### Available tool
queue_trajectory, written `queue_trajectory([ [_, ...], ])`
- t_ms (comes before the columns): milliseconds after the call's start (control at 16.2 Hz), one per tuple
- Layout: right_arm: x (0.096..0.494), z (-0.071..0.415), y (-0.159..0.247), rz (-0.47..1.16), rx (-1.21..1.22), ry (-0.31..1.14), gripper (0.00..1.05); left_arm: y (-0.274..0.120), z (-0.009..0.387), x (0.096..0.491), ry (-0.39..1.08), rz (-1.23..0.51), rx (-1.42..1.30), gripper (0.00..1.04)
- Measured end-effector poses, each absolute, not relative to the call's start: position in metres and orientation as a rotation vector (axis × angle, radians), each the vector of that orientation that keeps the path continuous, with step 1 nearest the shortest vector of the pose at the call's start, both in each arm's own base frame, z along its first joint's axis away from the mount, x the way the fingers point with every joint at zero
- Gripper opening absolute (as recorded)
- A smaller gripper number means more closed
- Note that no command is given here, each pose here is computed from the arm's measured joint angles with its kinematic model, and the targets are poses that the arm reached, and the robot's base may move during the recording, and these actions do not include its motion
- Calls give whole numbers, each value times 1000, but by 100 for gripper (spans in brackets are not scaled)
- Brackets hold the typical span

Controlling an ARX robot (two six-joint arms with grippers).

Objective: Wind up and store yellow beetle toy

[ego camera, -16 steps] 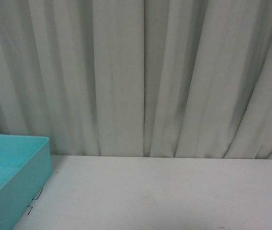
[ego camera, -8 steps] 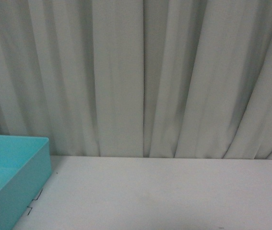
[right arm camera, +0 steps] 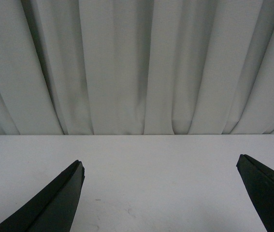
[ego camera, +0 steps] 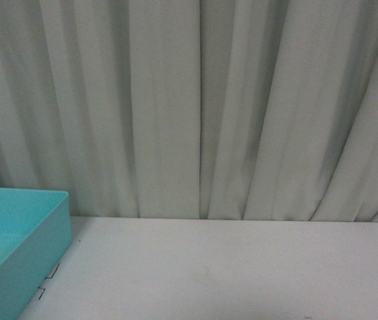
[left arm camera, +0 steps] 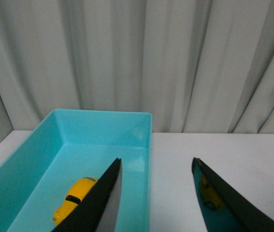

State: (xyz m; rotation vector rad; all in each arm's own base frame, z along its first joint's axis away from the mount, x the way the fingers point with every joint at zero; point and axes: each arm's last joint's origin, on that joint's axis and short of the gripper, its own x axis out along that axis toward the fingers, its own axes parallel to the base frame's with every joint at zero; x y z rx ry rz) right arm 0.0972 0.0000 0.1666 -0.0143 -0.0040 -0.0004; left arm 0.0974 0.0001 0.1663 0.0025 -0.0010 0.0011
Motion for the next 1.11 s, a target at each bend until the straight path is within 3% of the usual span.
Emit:
queue_trajectory([
  [123,97,167,0,0,-14,-4,98,0,166,97,-1,1,2,63],
  [309,97,167,0,0,-14,-3,98,0,166,97,-1,1,2,98],
  [1111,97,167,0,0,-14,-4,98,0,166,97,-1,1,3,98],
])
